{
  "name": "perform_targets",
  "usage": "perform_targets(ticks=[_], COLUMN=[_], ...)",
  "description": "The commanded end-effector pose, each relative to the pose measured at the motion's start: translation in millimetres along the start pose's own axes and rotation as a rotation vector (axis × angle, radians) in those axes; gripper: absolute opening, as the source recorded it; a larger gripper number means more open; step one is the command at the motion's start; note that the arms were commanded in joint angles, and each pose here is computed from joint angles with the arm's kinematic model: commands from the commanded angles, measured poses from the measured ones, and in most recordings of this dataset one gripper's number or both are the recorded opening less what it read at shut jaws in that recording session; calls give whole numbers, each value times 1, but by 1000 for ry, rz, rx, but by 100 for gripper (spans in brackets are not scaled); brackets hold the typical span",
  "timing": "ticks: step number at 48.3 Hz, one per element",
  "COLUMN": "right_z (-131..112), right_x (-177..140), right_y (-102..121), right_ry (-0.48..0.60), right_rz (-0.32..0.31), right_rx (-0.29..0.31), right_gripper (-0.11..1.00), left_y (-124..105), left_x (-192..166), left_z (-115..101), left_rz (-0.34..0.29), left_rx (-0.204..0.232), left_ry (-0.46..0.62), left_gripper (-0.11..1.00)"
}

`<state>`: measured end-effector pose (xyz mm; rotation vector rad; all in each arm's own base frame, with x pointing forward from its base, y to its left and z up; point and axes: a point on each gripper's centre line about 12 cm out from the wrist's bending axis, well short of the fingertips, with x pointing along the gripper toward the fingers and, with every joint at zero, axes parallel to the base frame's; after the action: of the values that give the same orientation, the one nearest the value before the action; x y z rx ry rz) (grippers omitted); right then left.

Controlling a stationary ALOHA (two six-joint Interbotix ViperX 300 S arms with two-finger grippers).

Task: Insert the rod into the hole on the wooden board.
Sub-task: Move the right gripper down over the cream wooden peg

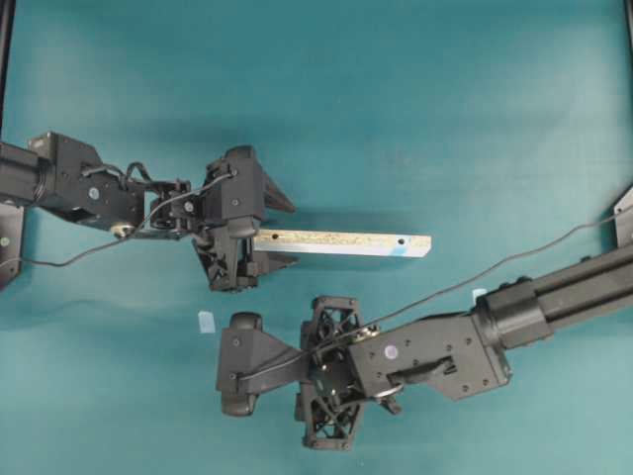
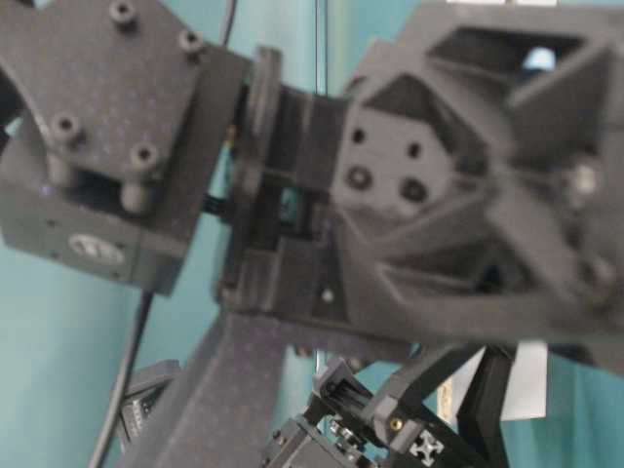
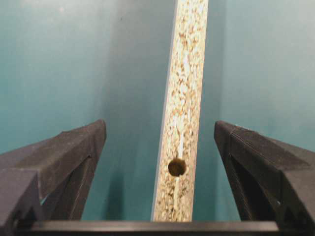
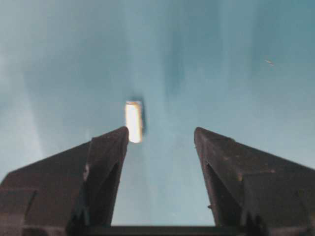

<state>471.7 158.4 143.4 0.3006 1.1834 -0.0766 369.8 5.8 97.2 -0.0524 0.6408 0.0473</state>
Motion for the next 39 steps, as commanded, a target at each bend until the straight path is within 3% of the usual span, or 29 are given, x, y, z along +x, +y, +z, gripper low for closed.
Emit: perform_targets(ticks=[1, 39], right_z=[10, 7], right_x=[-14, 9], right_y=[15, 17], right_ry=[-43, -28], right_rz=[36, 29], right_rx=[-12, -16], right_gripper=[65, 65], left_y=[-2, -4], left_x=[-3, -3], left_z=[6, 4], left_rz=[-6, -9], left_rx=[13, 16], left_ry=[-24, -20], left_gripper=[98, 98])
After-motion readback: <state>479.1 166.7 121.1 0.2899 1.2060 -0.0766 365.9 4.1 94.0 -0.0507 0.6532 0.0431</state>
